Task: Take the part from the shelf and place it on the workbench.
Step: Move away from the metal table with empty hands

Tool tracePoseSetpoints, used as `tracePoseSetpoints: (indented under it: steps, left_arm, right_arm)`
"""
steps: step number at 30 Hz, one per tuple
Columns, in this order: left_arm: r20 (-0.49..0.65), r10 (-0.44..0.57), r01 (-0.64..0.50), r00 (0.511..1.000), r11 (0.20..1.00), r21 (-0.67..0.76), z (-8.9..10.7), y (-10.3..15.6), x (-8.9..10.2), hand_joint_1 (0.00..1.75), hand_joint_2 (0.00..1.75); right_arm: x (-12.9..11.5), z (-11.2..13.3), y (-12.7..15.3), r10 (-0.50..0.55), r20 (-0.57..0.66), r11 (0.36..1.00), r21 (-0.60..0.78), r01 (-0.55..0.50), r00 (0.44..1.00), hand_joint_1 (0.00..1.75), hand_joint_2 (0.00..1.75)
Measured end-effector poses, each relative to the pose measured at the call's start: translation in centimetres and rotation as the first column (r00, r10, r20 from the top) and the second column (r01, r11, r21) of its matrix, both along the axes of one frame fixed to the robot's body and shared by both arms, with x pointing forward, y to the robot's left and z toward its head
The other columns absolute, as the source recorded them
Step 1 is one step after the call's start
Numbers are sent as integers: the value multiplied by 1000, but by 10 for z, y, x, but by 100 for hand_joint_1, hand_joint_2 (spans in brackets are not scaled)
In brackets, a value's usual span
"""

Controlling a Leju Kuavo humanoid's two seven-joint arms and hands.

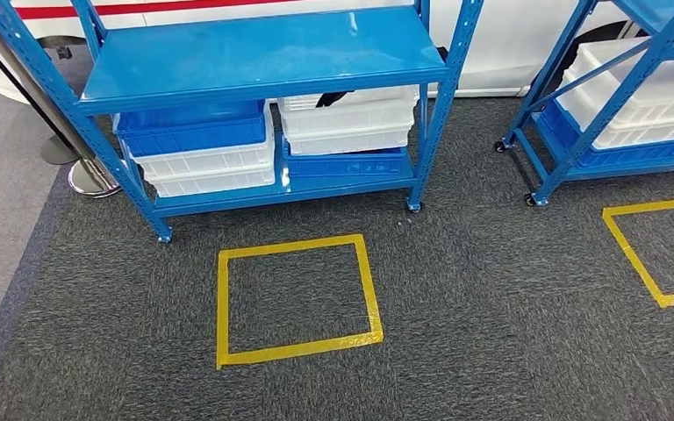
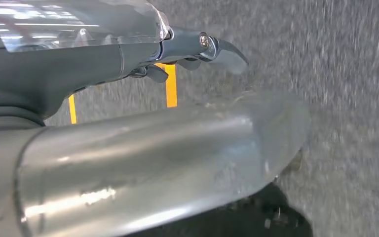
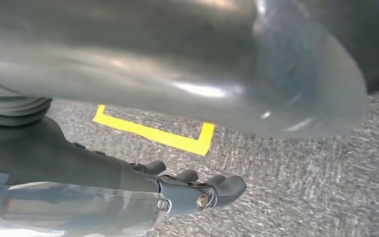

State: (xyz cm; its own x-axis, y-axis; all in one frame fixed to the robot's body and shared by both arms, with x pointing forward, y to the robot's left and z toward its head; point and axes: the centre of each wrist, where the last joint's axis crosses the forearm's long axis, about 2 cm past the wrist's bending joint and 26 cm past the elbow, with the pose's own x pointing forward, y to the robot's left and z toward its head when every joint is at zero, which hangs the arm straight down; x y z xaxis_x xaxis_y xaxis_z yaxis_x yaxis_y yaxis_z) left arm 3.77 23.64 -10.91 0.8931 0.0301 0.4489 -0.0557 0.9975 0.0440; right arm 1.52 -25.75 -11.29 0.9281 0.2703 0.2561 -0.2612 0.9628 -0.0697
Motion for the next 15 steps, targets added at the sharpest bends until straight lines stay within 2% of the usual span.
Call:
tracePoseSetpoints:
  steps: [15]
  left_arm:
    - [3,18,-18,1000,1000,-4,0,-1,0,0,0]
  right_arm:
    - [-2,0,-2,-3,-5,1000,-2,3,1000,0,0]
